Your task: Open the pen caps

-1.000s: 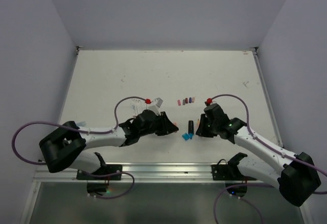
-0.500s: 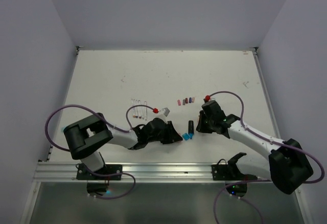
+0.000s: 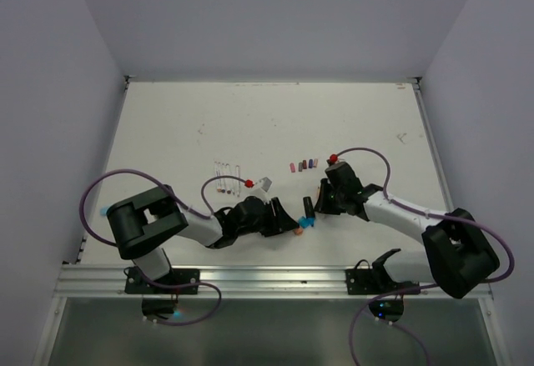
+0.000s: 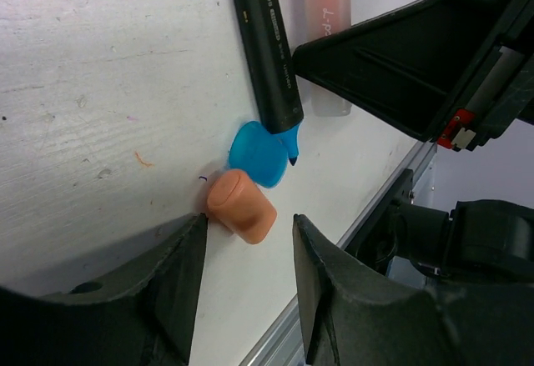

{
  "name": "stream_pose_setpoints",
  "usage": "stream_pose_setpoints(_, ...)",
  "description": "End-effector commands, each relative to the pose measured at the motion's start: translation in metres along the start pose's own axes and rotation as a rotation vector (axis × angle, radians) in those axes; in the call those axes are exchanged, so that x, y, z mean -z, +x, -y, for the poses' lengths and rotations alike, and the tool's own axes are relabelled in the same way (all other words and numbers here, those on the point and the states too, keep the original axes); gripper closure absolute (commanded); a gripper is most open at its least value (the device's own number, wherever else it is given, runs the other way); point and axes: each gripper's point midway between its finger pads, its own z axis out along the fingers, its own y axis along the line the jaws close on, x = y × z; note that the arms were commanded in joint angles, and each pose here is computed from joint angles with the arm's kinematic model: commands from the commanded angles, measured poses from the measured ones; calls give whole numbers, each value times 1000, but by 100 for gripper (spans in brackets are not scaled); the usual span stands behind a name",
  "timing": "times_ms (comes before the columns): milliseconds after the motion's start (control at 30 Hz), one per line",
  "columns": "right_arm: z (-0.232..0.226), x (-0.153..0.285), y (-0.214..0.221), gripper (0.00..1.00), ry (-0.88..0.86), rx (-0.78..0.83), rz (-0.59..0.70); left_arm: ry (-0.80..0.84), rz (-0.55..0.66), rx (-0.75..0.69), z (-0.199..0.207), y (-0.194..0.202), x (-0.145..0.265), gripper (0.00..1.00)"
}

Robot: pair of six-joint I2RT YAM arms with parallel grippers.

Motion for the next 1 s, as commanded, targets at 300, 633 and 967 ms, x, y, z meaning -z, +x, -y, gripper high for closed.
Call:
stream_pose_setpoints(300,1,1,0,63,3,-3,0,-56,49,9,-21,-3,9,46)
stream_pose_setpoints(633,-3,8,-9,59,-9,16,29,-178,213,-58,-17,-44,56,41)
stream_pose_setpoints(967,-59,59,-41,58,-267,53,113,-350,396,-26,-41,-99,139,25)
